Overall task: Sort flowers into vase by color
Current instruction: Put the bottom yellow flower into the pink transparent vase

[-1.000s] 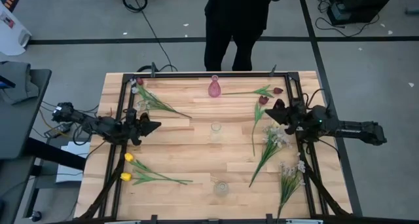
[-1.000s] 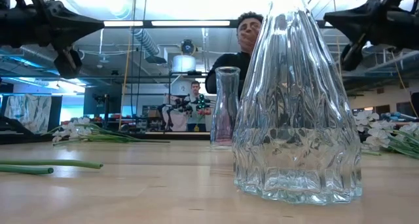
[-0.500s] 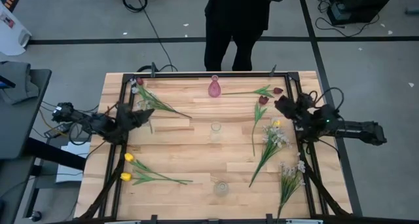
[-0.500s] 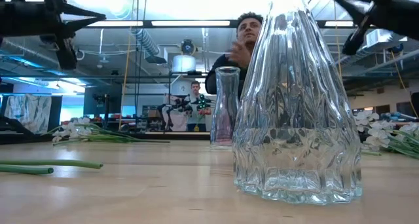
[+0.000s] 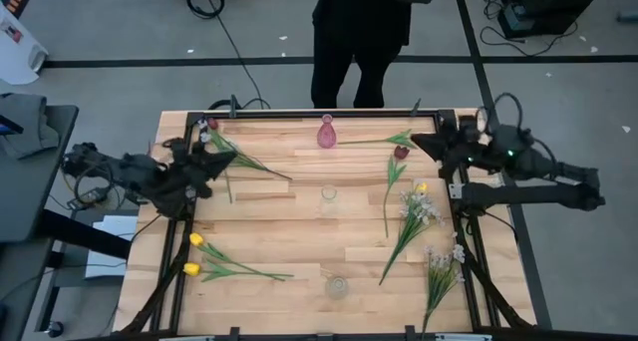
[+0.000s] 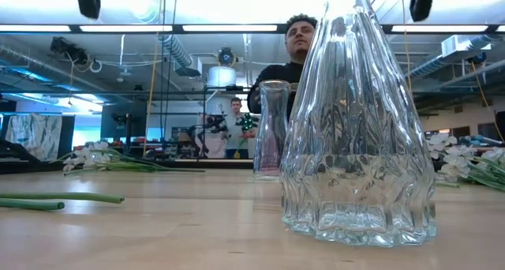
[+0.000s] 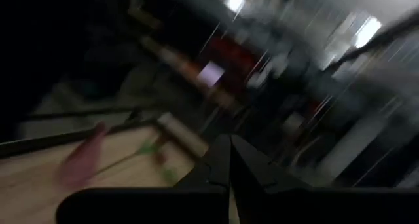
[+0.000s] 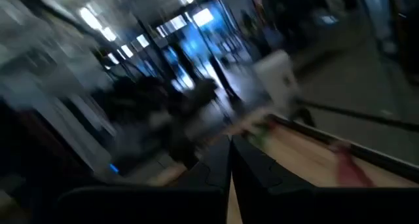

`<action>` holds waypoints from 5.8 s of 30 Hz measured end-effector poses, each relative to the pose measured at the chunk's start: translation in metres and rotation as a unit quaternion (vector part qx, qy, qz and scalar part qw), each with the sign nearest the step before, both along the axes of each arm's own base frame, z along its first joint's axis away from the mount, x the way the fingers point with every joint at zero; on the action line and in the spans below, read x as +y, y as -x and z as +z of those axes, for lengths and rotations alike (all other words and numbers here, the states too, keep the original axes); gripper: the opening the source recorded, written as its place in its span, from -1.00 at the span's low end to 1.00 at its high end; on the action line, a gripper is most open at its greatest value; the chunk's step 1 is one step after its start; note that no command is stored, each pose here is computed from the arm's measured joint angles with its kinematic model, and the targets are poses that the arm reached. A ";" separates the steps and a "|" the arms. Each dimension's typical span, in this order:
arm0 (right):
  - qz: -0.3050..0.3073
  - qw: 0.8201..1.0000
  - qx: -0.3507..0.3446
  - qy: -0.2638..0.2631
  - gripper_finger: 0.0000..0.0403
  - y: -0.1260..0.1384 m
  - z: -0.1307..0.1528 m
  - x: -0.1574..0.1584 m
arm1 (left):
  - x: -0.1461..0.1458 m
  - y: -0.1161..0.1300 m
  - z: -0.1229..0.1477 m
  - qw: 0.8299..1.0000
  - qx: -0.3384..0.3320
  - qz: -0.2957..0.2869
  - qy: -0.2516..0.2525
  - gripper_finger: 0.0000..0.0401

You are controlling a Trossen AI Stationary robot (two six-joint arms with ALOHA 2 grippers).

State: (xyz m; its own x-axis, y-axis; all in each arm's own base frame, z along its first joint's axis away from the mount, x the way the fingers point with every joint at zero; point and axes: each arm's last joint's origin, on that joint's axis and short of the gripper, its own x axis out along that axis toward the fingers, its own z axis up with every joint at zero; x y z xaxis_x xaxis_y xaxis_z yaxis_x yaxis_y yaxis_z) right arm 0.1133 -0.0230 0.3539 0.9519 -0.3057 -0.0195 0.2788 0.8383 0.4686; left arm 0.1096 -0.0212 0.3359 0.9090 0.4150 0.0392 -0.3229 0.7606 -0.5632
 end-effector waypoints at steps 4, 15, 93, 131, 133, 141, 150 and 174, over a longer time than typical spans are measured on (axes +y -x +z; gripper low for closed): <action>0.001 0.997 0.077 0.011 -0.87 -0.020 0.025 -0.003 | -0.007 -0.018 0.032 0.995 0.093 0.004 -0.031 -0.95; 0.001 0.945 0.328 -0.021 -0.87 -0.045 0.051 -0.008 | -0.026 -0.083 0.075 0.953 0.277 0.033 -0.119 -0.95; 0.033 0.907 0.406 -0.105 0.16 -0.059 0.040 0.002 | -0.146 -0.101 -0.054 0.676 0.714 -0.149 0.104 0.28; 0.037 0.961 0.170 -0.217 0.16 -0.087 0.066 0.074 | -0.173 -0.034 -0.185 0.655 0.667 -0.340 -0.099 0.28; 0.044 0.960 0.167 -0.220 0.16 -0.089 0.066 0.078 | -0.173 -0.036 -0.186 0.661 0.659 -0.346 -0.094 0.28; 0.059 0.960 0.162 -0.221 0.16 -0.090 0.066 0.088 | -0.175 -0.038 -0.185 0.663 0.652 -0.355 -0.098 0.28; 0.065 0.962 0.151 -0.216 0.16 -0.087 0.068 0.095 | -0.179 -0.038 -0.185 0.656 0.648 -0.380 -0.073 0.19; 0.066 0.969 0.114 -0.211 0.15 -0.082 0.075 0.109 | -0.170 -0.034 -0.198 0.690 0.648 -0.322 -0.033 -0.28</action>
